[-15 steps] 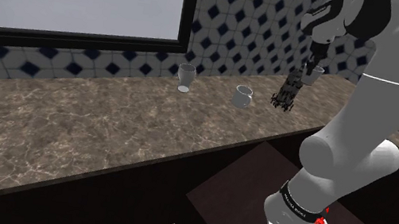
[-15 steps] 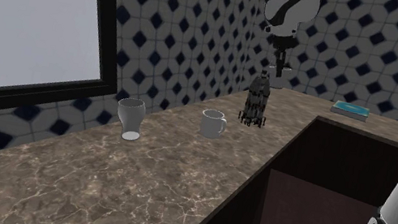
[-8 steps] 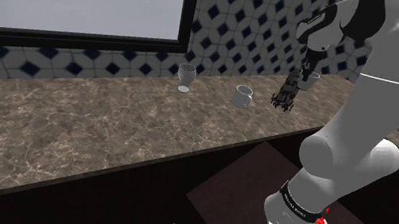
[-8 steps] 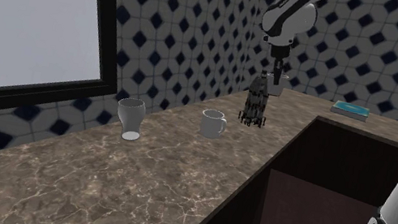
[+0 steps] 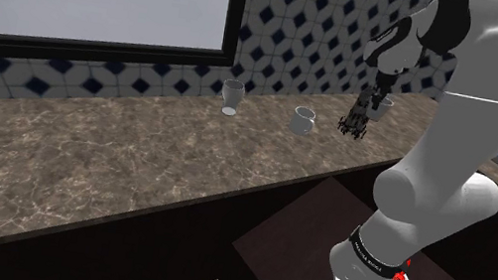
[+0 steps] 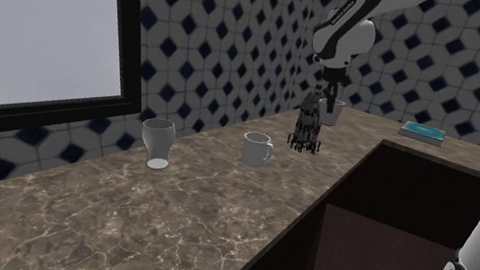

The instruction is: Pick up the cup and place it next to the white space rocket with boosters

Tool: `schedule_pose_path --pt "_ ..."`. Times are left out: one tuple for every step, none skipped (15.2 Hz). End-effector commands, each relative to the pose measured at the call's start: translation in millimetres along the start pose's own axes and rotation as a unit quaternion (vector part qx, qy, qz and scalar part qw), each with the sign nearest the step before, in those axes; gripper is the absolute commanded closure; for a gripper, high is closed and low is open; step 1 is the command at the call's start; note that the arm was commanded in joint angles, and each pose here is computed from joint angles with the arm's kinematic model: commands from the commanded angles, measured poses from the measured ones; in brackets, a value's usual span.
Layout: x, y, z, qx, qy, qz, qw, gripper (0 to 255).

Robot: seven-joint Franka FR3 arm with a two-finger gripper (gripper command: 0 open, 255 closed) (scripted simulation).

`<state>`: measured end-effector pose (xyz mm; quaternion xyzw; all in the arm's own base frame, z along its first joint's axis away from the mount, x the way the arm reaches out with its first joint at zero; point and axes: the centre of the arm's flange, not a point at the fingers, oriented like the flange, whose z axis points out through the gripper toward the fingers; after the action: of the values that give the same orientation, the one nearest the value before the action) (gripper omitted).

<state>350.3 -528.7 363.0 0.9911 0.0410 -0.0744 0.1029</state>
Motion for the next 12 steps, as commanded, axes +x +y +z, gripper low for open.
schedule_pose_path --pt "1 -2 10 0.0 0.0 0.0 1.0 255" --pt "2 -3 15 0.0 0.0 0.0 1.0 255" --pt "3 -4 20 0.0 0.0 0.0 1.0 255" --pt "4 -5 25 0.0 0.0 0.0 1.0 255" --pt "4 -6 30 0.0 0.0 0.0 1.0 255" --pt "5 -7 36 0.0 0.0 0.0 1.0 255" --pt "6 -8 41 0.0 0.0 0.0 1.0 255" --pt "7 -10 46 0.0 0.0 0.0 1.0 255" --pt "8 -11 51 0.0 0.0 0.0 1.0 255" --pt "8 -12 56 0.0 0.0 0.0 1.0 255" --pt "9 -13 61 0.0 0.0 0.0 1.0 255" --pt "10 -14 66 0.0 0.0 0.0 1.0 255"
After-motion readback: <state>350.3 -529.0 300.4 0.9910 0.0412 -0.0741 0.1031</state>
